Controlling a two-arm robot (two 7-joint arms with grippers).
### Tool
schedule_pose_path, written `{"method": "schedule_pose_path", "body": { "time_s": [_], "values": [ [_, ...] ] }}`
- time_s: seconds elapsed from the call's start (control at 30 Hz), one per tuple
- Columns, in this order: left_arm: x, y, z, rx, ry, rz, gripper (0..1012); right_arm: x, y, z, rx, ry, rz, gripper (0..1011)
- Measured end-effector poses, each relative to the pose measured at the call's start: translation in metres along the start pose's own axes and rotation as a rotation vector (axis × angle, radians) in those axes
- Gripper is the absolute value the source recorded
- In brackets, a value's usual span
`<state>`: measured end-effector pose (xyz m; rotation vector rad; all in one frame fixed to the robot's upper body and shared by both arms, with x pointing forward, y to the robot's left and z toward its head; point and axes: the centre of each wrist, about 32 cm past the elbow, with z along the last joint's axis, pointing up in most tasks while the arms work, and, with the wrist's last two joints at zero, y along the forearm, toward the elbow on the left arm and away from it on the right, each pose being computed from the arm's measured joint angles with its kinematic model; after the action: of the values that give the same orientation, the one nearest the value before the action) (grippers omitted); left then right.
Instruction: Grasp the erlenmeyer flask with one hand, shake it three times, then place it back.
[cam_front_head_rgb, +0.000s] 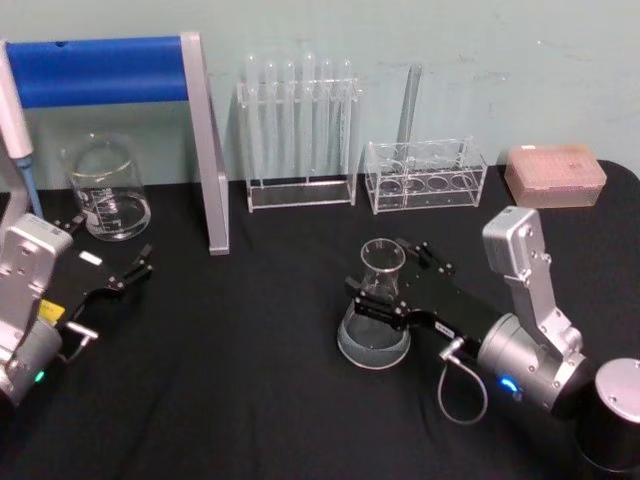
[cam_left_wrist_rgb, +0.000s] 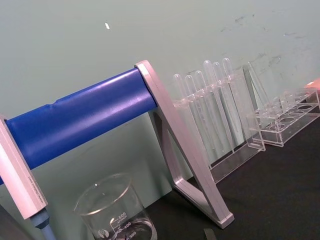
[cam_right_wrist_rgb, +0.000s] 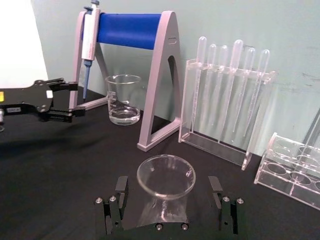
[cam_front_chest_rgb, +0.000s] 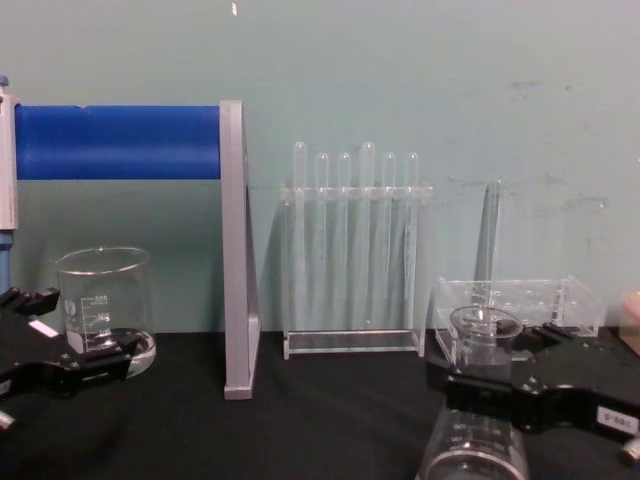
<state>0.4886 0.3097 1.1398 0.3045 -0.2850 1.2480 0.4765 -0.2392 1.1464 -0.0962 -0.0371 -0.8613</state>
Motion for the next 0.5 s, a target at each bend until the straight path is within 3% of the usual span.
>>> {"method": "schedule_pose_path", "body": {
  "time_s": [0.5],
  "values": [
    [0.0000, 0.0000, 0.0000, 0.000, 0.000, 0.000, 1001, 0.0013, 0.0077, 0.0014, 0.003, 0.008, -0.020, 1000]
  ]
}}
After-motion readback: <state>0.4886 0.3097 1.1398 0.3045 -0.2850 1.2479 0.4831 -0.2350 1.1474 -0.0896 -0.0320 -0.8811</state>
